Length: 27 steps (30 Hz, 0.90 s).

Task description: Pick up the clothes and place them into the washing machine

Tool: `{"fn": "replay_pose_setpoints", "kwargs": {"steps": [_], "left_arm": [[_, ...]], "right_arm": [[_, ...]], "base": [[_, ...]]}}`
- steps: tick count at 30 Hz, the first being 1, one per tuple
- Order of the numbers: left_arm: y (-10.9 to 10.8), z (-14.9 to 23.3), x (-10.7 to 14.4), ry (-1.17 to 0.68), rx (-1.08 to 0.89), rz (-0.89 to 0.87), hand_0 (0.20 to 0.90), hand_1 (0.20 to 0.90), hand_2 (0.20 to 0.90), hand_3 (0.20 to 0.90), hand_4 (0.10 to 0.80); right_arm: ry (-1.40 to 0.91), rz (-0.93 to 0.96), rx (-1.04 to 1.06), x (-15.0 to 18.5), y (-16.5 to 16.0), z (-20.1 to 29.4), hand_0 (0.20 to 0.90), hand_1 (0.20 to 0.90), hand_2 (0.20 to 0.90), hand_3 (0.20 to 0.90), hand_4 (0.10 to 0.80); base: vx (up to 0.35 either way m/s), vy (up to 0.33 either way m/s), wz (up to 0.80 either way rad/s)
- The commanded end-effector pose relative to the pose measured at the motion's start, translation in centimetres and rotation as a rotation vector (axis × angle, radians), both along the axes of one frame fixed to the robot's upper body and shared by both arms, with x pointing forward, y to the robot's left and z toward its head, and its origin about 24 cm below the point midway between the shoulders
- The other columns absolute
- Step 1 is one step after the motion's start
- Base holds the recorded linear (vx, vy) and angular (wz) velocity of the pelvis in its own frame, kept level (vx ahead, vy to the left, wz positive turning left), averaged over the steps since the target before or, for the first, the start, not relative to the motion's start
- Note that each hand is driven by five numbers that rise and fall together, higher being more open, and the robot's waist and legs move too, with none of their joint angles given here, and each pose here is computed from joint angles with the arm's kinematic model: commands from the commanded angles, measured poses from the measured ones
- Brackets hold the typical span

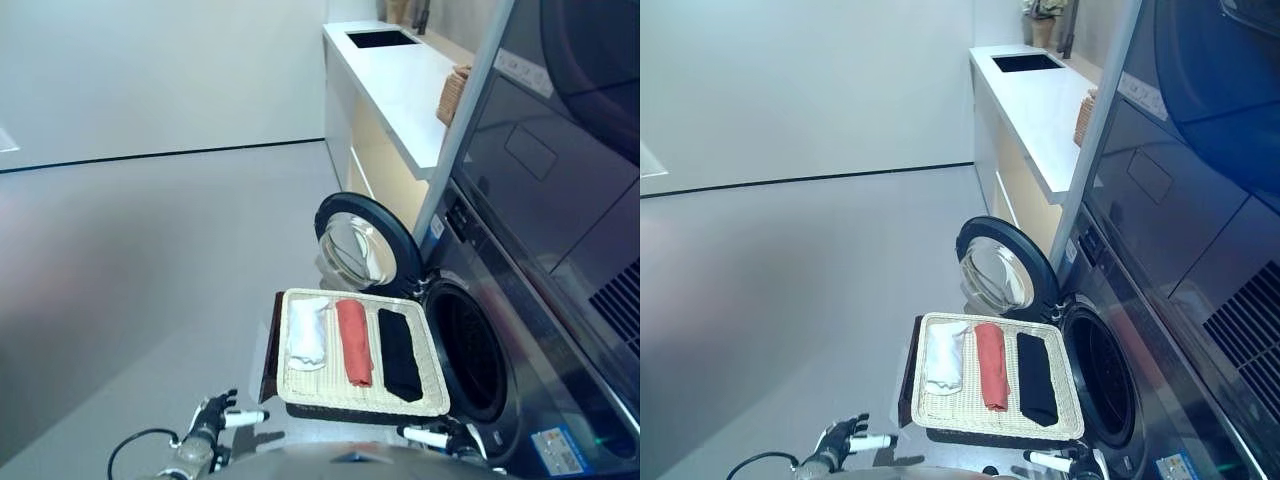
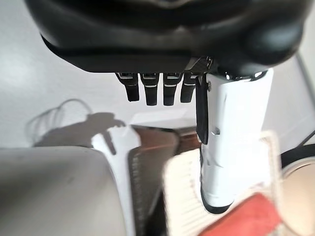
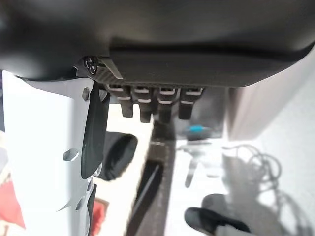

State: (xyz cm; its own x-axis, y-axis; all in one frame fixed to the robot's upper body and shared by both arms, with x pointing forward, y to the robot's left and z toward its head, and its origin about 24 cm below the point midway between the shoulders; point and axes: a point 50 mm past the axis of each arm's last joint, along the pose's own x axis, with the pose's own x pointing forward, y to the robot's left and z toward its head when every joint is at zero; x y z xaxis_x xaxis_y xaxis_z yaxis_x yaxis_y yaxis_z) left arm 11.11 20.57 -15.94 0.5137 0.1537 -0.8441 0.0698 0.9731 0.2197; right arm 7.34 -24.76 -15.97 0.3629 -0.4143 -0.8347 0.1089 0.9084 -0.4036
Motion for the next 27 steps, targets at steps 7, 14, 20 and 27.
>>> {"fn": "replay_pose_setpoints", "kwargs": {"steps": [7,14,20,27], "left_arm": [[0.3,-0.3,-1.4,0.02,0.041,0.005,0.9,0.9,0.9,0.9,0.8],[0.6,0.0,-0.8,0.0,0.055,-0.032,0.9,0.9,0.9,0.9,0.8],[1.5,0.5,0.2,-0.034,0.078,-0.025,0.9,0.9,0.9,0.9,0.8],[1.6,0.2,-1.0,-0.003,0.058,-0.01,0.9,0.9,0.9,0.9,0.8]], "right_arm": [[-0.132,-0.074,-0.042,2.8,-2.0,1.3,0.9,0.9,0.9,0.9,0.8],[-0.106,-0.053,-0.042,2.6,-1.7,1.1,0.9,0.9,0.9,0.9,0.8],[-0.169,-0.011,-0.057,4.9,-1.7,1.8,0.9,0.9,0.9,0.9,0.8],[-0.177,0.0,-0.117,5.6,-3.1,2.6,0.9,0.9,0.9,0.9,0.8]], "base": [[0.194,0.105,-0.18],[0.146,0.137,-0.43],[0.024,0.025,-0.44],[0.105,-0.046,0.07]]}}
